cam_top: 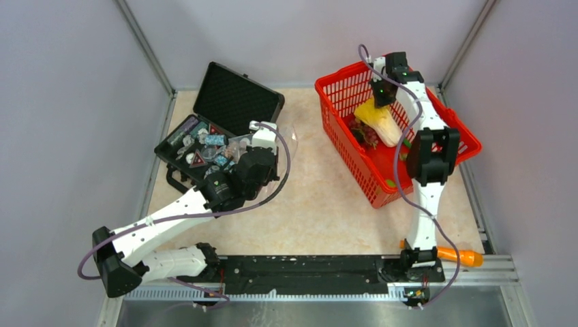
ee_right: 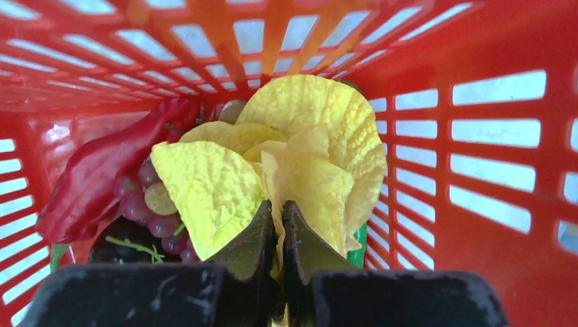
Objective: Place the food in the zip-top bag and seal the zipper
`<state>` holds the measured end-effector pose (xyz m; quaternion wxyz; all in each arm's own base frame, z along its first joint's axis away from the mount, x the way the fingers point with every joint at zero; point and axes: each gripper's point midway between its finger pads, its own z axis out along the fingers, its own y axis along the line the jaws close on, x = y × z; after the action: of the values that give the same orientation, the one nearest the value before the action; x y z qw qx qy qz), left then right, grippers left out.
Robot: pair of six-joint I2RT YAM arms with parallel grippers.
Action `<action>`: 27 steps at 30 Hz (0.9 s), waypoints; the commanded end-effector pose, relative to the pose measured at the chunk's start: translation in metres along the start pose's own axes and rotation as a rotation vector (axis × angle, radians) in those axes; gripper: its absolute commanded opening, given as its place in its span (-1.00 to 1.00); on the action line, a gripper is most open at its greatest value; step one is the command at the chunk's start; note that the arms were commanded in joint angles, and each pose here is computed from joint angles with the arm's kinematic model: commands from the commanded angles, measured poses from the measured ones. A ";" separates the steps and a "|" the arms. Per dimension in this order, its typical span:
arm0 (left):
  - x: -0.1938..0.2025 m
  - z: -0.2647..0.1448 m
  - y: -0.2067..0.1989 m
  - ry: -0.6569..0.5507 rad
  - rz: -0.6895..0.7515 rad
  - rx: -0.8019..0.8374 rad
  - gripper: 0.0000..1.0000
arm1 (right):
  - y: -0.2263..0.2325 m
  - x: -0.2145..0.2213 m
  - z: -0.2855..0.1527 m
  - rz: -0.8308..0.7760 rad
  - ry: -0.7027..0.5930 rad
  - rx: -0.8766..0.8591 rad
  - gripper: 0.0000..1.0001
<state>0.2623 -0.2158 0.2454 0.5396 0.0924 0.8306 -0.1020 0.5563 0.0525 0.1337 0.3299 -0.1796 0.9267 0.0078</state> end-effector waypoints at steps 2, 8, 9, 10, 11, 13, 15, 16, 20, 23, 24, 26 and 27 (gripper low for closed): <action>-0.016 0.001 -0.003 -0.045 -0.018 0.004 -1.00 | 0.001 -0.047 -0.079 0.006 -0.214 0.028 -1.00; -0.018 0.001 -0.003 -0.047 -0.023 0.006 -1.00 | -0.009 -0.087 -0.178 0.072 -0.567 0.153 -1.00; -0.018 0.001 -0.003 -0.048 -0.026 0.008 -1.00 | -0.009 -0.089 -0.192 0.085 -0.618 0.164 -1.00; -0.019 0.001 -0.003 -0.050 -0.029 0.008 -1.00 | -0.008 -0.089 -0.204 0.097 -0.664 0.171 -1.00; -0.019 0.001 -0.003 -0.050 -0.031 0.008 -1.00 | -0.006 -0.083 -0.211 0.114 -0.685 0.177 -1.00; -0.020 0.001 -0.004 -0.051 -0.036 0.011 -1.00 | -0.004 -0.081 -0.233 0.178 -0.763 0.177 -1.00; -0.021 0.001 -0.006 -0.051 -0.040 0.019 -1.00 | 0.003 -0.080 -0.253 0.244 -0.828 0.145 -1.00; -0.021 0.002 -0.007 -0.050 -0.043 0.023 -1.00 | 0.007 -0.079 -0.263 0.280 -0.862 0.123 -1.00; -0.024 0.003 -0.012 -0.045 -0.053 0.046 -1.00 | 0.041 -0.084 -0.311 0.365 -1.035 -0.080 -1.00; -0.025 0.003 -0.015 -0.041 -0.060 0.062 -1.00 | 0.066 -0.085 -0.349 0.457 -1.144 -0.263 -1.00; -0.025 0.004 -0.016 -0.037 -0.061 0.069 -1.00 | 0.076 -0.087 -0.361 0.473 -1.178 -0.328 -1.00; -0.027 0.004 -0.020 -0.032 -0.070 0.086 -1.00 | 0.094 -0.090 -0.382 0.492 -1.220 -0.424 -1.00; -0.027 0.004 -0.022 -0.030 -0.074 0.093 -1.00 | 0.102 -0.091 -0.393 0.496 -1.240 -0.454 -1.00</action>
<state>0.2656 -0.2248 0.2421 0.5270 0.0990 0.8359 -0.1172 0.3955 0.0884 0.3978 0.6975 0.0249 0.6751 0.2391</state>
